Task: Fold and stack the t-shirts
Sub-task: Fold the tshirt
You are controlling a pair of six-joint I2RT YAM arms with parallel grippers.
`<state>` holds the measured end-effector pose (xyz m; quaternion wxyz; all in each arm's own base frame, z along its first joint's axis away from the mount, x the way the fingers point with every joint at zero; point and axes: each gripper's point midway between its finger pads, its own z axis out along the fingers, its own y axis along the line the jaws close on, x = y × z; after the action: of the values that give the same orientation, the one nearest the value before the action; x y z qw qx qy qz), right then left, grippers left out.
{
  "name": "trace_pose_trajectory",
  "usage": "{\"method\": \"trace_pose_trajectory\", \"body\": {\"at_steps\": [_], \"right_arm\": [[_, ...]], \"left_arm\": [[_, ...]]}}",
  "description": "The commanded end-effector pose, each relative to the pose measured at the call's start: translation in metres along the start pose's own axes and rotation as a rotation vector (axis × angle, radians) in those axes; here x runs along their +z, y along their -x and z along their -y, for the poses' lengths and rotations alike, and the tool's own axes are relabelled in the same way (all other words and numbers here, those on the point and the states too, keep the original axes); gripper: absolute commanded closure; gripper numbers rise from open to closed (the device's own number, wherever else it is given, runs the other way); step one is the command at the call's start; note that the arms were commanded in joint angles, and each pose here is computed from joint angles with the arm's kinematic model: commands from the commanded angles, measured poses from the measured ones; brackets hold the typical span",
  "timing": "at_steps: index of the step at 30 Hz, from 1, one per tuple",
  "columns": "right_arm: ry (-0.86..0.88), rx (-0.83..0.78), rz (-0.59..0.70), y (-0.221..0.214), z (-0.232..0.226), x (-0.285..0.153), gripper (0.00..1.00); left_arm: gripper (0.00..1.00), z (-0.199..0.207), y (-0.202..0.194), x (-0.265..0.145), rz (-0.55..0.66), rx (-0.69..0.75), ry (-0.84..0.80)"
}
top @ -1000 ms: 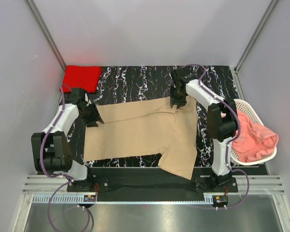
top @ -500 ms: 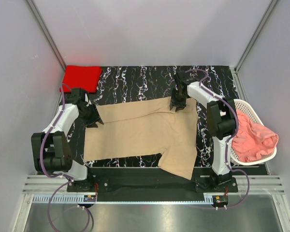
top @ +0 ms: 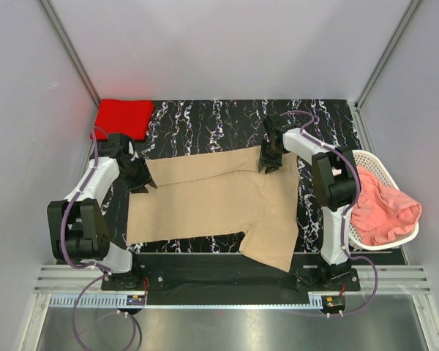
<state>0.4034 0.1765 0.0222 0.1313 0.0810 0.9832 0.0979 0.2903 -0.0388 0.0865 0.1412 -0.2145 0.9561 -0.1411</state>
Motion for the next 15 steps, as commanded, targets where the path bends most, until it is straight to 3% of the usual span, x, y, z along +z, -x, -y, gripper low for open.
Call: {"method": "trace_pose_trajectory", "body": {"at_steps": [1,3,5,10,15], "right_arm": [[0.039,0.005,0.074,0.025,-0.013,-0.008,0.64],[0.040,0.004,0.077,0.027,-0.014,-0.009,0.73],[0.045,0.003,0.082,0.028,-0.015,-0.011,0.75],[0.050,0.017,0.062,0.023,-0.016,-0.013,1.00],[0.126,0.082,0.002,0.005,-0.030,-0.045,1.00]], "left_arm": [[0.57,0.005,0.016,-0.009,0.050,0.017,-0.006],[0.57,0.005,0.016,-0.009,0.051,0.018,-0.008],[0.57,0.005,0.016,-0.009,0.052,0.018,-0.006],[0.57,0.005,0.015,-0.010,0.052,0.020,-0.009],[0.57,0.006,0.015,-0.011,0.059,0.019,-0.015]]}}
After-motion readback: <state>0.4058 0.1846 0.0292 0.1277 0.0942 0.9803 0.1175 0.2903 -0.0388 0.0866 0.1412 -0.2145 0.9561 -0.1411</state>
